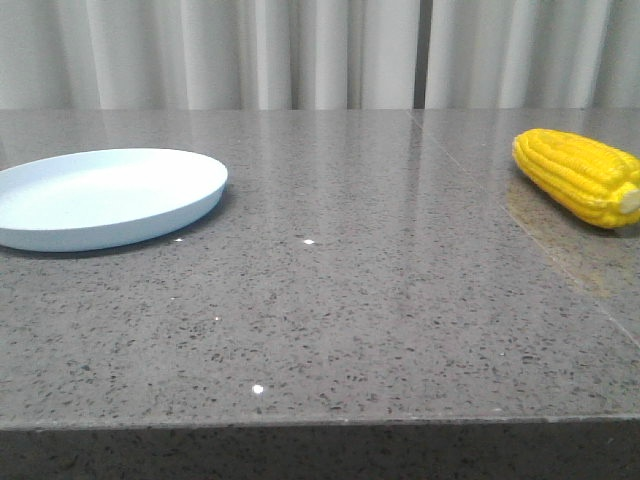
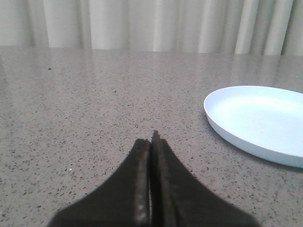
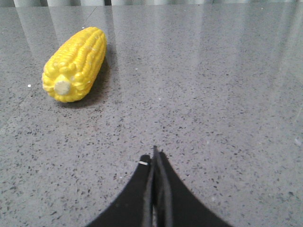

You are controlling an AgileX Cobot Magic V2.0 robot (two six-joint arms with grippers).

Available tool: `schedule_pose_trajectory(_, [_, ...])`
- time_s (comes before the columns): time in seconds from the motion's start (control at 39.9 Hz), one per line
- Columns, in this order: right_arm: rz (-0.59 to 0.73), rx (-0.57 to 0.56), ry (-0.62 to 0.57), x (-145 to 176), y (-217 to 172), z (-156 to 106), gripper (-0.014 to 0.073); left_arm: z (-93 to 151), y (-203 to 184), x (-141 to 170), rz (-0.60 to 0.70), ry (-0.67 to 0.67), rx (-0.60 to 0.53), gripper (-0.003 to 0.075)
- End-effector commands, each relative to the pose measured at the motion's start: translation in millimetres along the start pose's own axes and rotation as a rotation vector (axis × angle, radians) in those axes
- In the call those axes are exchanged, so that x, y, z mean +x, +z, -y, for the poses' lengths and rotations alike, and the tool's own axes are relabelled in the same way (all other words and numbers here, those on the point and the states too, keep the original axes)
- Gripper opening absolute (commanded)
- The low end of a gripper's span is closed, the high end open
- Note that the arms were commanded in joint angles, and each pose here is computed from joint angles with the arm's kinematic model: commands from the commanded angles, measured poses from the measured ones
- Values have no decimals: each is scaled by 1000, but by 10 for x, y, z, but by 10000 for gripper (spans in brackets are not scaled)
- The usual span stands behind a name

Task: Place corn on plate with both arms

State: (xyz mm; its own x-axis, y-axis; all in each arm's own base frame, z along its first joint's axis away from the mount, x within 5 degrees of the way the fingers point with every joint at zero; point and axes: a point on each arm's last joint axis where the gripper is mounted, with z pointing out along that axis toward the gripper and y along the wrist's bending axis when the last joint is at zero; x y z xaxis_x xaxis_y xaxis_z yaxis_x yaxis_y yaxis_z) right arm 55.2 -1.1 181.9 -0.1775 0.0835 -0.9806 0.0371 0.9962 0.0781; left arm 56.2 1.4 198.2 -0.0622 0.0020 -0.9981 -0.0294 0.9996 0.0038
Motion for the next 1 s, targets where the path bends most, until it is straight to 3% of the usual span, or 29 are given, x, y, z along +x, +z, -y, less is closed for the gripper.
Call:
schedule_pose_trajectory(0.0, [98,-2,-7,-92,-20,-4,-68,-5,-19,-71,95,-9,-6,-20])
schedule_pose_trajectory(0.98, [109,-2,-7,-102,-21,-5,-68,-5,-20,-74,99,-9,-6,-20])
